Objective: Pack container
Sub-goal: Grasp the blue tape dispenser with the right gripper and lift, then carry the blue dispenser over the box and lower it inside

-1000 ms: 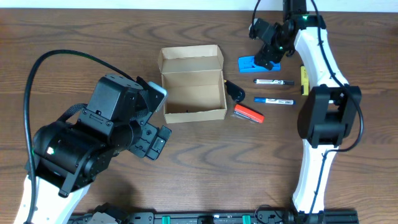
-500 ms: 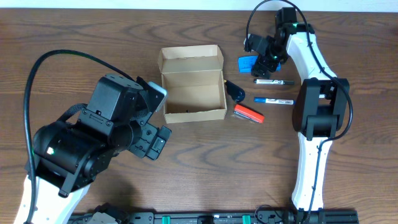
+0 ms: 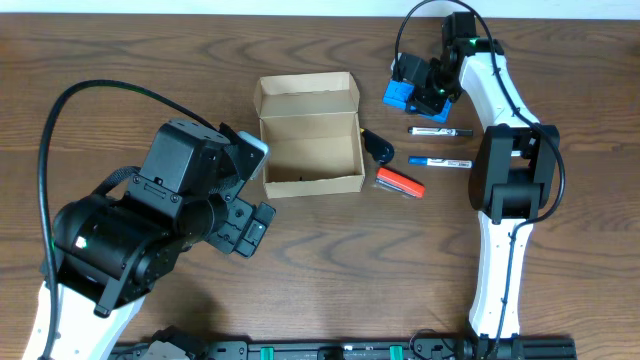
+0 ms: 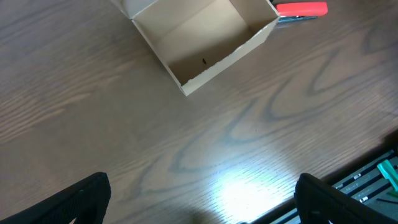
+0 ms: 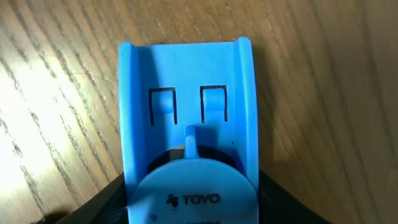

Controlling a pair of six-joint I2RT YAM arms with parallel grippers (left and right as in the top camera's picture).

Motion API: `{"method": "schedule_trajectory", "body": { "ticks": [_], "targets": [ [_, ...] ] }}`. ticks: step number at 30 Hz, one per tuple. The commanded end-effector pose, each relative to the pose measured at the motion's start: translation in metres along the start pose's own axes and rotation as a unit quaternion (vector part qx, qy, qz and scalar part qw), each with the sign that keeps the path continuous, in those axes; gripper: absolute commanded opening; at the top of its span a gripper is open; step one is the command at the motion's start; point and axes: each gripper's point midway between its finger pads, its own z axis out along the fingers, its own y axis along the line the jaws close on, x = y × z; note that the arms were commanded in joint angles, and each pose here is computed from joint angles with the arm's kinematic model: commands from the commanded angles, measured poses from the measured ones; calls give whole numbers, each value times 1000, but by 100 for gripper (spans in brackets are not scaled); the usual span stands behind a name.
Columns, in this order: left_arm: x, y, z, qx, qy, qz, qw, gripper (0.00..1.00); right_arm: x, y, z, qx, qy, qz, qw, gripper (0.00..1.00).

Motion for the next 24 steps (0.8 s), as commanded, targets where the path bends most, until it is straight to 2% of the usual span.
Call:
{"method": "schedule_trajectory", "body": {
  "ticks": [1,5,9,14,19,24],
  "targets": [
    [2,0,2,2,4,-8,1000,95,8,2,13,-11,9,29,999,40],
    [2,1,2,1,4,-8,1000,95,-1,-5,2,2,0,67,998,32],
    [2,1,2,1,4,-8,1000,95,-26,-16,-33,24,-18,90,996,33],
    [2,0,2,2,4,-8,1000,95,-75,-12,-101,46,-53,64,995,32],
    [2,1,2,1,4,-8,1000,95,-128,22,-164,57,-92,17,994,31],
    [2,0,2,2,4,-8,1000,95,-174,83,-181,19,-112,-37,993,29]
  ]
}}
